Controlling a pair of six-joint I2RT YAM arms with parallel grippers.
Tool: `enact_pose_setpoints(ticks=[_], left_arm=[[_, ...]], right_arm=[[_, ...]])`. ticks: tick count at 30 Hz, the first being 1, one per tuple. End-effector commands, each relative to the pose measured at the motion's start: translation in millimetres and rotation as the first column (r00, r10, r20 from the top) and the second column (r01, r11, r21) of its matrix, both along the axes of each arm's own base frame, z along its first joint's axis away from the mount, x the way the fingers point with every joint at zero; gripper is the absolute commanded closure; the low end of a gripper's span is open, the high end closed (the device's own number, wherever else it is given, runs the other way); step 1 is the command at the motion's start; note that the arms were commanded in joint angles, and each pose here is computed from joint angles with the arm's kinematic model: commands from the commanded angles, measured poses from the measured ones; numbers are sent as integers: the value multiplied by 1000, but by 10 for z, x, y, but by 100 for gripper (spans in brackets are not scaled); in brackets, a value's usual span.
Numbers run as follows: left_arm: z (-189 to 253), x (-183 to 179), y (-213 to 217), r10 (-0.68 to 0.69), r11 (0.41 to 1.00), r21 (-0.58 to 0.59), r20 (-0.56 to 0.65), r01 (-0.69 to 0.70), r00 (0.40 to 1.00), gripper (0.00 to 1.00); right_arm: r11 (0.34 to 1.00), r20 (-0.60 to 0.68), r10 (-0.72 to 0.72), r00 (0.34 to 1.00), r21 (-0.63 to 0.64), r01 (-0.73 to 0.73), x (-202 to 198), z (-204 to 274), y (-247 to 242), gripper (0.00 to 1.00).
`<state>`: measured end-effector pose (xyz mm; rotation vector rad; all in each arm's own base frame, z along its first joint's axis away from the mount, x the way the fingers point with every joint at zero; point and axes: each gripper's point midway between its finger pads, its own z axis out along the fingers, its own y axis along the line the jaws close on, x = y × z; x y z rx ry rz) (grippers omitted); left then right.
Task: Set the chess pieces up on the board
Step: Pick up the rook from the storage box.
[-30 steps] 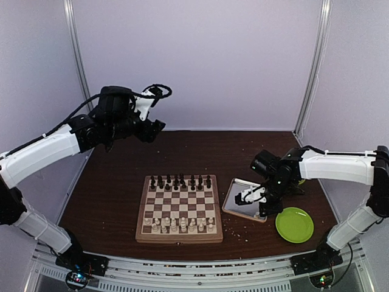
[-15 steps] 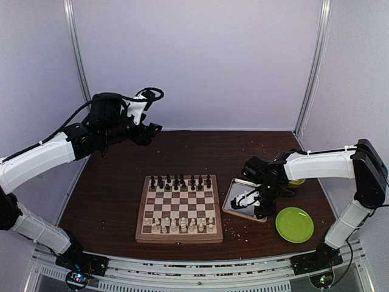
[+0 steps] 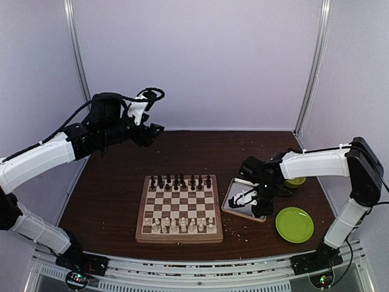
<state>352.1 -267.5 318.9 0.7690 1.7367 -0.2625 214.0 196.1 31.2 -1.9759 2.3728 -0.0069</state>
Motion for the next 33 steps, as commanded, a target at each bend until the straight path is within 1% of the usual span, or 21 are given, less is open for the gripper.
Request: enact_pose_setpoints(ticks=[1, 3, 7, 10, 12, 16, 19, 22, 24, 28, 33], left_arm=[[180, -1, -94, -37, 998, -46, 37, 38, 999, 28], [169, -7, -117, -49, 998, -45, 32, 51, 998, 28], [145, -19, -161, -71, 996, -48, 19, 72, 997, 28], [145, -37, -193, -88, 995, -54, 11, 89, 996, 28], [149, -48, -208, -98, 994, -57, 9, 99, 995, 28], [135, -52, -222, -105, 993, -58, 4, 105, 994, 28], [136, -63, -238, -115, 991, -64, -1, 115, 993, 28], [129, -70, -259, -125, 990, -70, -8, 124, 992, 28], [127, -72, -266, -128, 989, -70, -10, 127, 992, 28], [135, -74, -262, -127, 990, -70, -8, 126, 992, 28], [158, -76, -244, -121, 990, -70, -2, 121, 993, 28]], right_arm=[[997, -65, -30, 997, 69, 34, 29, 84, 111, 93], [994, -109, -48, 993, 93, 58, 46, 96, 119, 94], [979, -254, -105, 961, 145, 146, 89, 112, 117, 95], [969, -353, -143, 925, 140, 203, 112, 80, 84, 95], [963, -386, -156, 909, 144, 227, 126, 63, 82, 95], [952, -405, -206, 891, 128, 279, 209, 36, 66, 95], [936, -431, -230, 872, 148, 320, 277, 102, 82, 95], [914, -474, -233, 849, 190, 357, 331, 248, 102, 95], [895, -514, -206, 833, 245, 373, 333, 410, 159, 95], [870, -518, -170, 838, 320, 374, 358, 693, 291, 95], [872, -451, -152, 879, 357, 334, 421, 899, 469, 95]])
